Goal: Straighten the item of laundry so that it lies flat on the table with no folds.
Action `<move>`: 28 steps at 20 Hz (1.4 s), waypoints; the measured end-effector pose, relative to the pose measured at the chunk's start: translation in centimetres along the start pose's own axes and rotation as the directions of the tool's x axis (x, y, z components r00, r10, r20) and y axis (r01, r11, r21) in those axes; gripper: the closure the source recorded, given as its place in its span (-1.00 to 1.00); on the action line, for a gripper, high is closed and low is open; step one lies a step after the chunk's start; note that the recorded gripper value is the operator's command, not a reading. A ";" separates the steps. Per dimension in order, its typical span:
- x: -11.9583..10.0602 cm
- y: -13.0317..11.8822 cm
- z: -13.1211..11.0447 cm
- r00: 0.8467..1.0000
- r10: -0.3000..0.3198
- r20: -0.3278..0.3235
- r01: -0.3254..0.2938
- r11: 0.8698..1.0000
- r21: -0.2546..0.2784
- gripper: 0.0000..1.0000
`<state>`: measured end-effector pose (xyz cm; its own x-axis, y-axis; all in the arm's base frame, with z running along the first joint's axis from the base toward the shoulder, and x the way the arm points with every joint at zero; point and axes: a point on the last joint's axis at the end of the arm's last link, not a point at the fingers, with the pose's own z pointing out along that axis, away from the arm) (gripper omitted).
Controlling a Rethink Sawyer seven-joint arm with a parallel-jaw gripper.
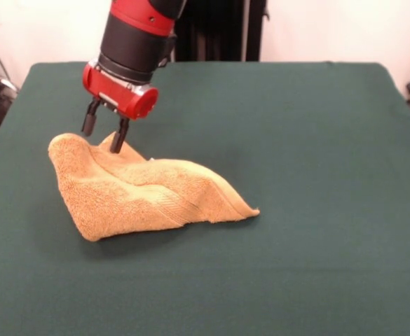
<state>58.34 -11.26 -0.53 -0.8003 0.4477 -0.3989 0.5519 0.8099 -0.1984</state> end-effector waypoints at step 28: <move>2.3 3.5 -0.8 0.995 0.091 -0.038 -0.090 0.996 0.009 -1.00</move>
<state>58.24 -7.09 -1.47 -0.7553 0.5334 -0.3807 0.6240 0.7629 -0.1692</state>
